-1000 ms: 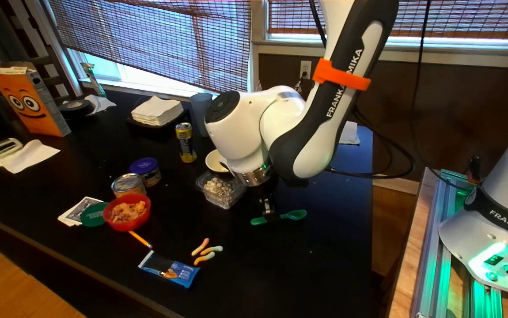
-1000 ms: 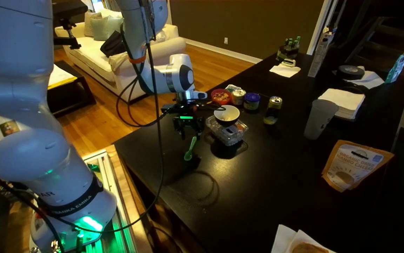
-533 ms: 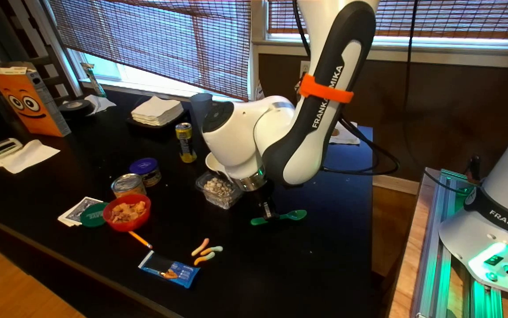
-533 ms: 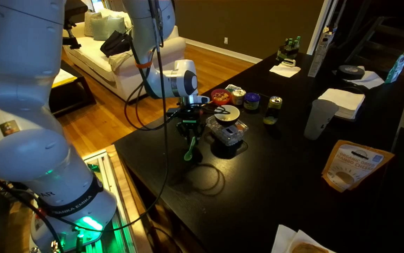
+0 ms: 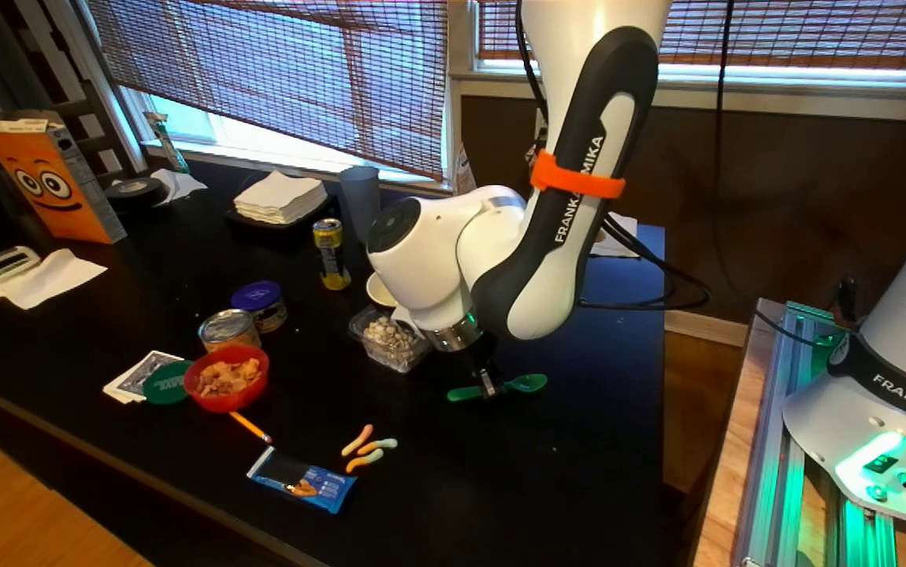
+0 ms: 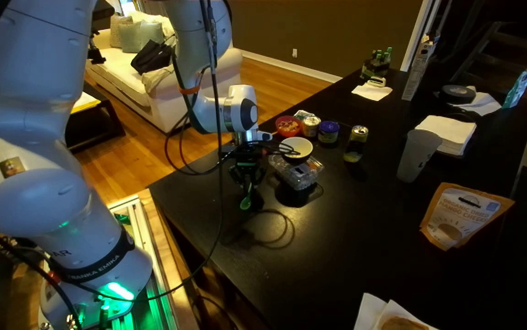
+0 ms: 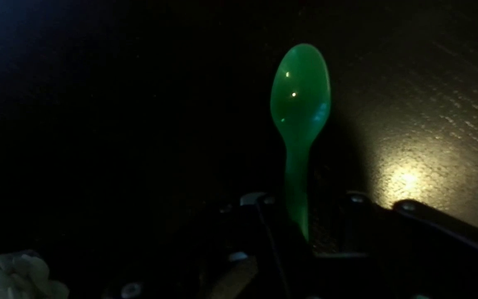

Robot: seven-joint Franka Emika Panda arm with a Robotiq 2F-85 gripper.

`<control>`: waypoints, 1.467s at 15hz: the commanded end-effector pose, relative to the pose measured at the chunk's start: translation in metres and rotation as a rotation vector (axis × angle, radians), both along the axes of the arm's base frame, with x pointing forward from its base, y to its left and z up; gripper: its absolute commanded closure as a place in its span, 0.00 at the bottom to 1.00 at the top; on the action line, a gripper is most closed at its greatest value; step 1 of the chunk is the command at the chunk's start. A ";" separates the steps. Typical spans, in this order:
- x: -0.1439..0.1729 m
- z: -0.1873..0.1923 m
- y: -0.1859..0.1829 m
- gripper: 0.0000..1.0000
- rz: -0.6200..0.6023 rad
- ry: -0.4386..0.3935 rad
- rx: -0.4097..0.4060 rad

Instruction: Put the spoon in the bowl

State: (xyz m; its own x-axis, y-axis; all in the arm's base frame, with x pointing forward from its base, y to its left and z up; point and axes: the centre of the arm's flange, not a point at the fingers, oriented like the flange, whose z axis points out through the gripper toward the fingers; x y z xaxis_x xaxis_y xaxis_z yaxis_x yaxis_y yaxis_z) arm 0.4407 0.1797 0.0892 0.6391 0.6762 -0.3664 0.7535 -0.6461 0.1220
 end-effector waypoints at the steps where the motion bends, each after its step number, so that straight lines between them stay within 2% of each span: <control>1: 0.005 0.003 0.001 1.00 0.016 0.020 0.013; 5: 0.016 0.063 0.024 0.96 -0.084 -0.062 0.061; 9: 0.027 0.139 0.044 0.96 -0.196 -0.149 0.197; 13: 0.041 0.191 0.053 0.96 -0.312 -0.239 0.325; 15: 0.054 0.208 0.046 0.96 -0.332 -0.335 0.316; 18: 0.072 0.223 0.022 0.96 -0.375 -0.426 0.306; 22: 0.094 0.221 -0.011 0.96 -0.413 -0.558 0.299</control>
